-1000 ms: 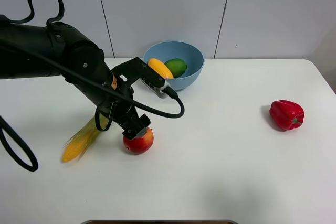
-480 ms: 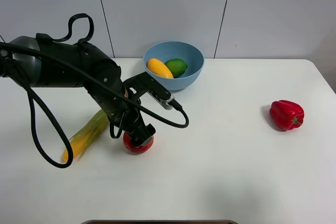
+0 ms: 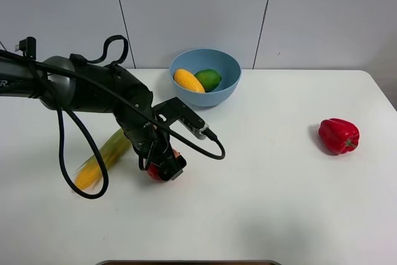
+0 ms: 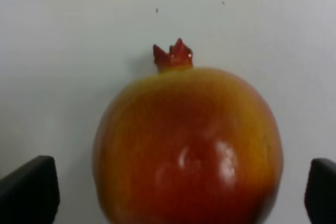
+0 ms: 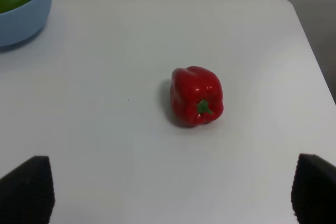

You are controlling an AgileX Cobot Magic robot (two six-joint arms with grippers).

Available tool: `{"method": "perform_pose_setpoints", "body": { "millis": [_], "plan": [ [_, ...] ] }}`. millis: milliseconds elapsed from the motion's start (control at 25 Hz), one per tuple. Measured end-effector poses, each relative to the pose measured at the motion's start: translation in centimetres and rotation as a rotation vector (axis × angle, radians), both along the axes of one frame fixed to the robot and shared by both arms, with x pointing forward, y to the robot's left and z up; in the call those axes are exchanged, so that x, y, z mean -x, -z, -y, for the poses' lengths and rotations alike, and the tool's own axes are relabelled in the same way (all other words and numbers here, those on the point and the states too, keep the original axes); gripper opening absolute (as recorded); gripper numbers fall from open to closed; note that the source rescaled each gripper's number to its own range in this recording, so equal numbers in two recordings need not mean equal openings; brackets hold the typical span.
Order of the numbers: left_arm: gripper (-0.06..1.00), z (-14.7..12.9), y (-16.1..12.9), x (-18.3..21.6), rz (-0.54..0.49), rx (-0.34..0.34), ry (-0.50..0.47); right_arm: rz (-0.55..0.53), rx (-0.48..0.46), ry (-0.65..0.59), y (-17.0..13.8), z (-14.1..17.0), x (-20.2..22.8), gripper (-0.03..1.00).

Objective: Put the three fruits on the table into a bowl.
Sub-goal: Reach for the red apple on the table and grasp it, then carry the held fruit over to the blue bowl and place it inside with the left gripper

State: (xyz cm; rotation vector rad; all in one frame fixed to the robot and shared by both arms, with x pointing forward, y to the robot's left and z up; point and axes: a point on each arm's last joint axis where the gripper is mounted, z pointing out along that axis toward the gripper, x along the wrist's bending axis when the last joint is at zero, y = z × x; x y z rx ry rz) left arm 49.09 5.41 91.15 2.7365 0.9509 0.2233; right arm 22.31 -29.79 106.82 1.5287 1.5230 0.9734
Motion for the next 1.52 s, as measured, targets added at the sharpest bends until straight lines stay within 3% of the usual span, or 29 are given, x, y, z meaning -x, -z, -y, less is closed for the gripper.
{"method": "perform_pose_setpoints", "body": {
  "millis": [240, 520, 800, 880, 920, 1000, 1040, 1520],
  "plan": [
    [0.92, 0.4, 1.1, -0.3, 0.006, 0.017, -0.003, 0.000, 0.000, 0.000, 0.0, 0.0, 0.0, 0.91],
    [0.92, 0.4, 2.9, -0.3, -0.024, -0.011, -0.004, 0.000, 0.000, 0.000, 0.0, 0.0, 0.0, 0.91],
    [0.92, 0.5, 3.0, -0.4, -0.018, -0.003, -0.004, 0.000, 0.000, 0.000, 0.0, 0.0, 0.0, 0.91],
    [0.79, 0.6, 3.0, -0.4, -0.014, 0.001, -0.004, 0.000, 0.000, 0.000, 0.0, 0.0, 0.0, 0.91],
    [0.61, 0.6, 3.0, -0.5, -0.010, 0.005, -0.004, 0.000, 0.000, 0.000, 0.0, 0.0, 0.0, 0.91],
    [0.07, 0.7, 3.0, -0.5, -0.002, 0.014, -0.003, 0.000, 0.000, 0.000, 0.0, 0.0, 0.0, 0.91],
    [0.00, 0.7, 3.0, -0.6, 0.000, 0.017, -0.003, 0.000, 0.000, 0.000, 0.0, 0.0, 0.0, 0.91],
    [0.00, 0.7, 3.0, -0.6, 0.008, 0.022, 0.000, 0.000, 0.000, 0.000, 0.0, 0.0, 0.0, 0.91]
  ]
}}
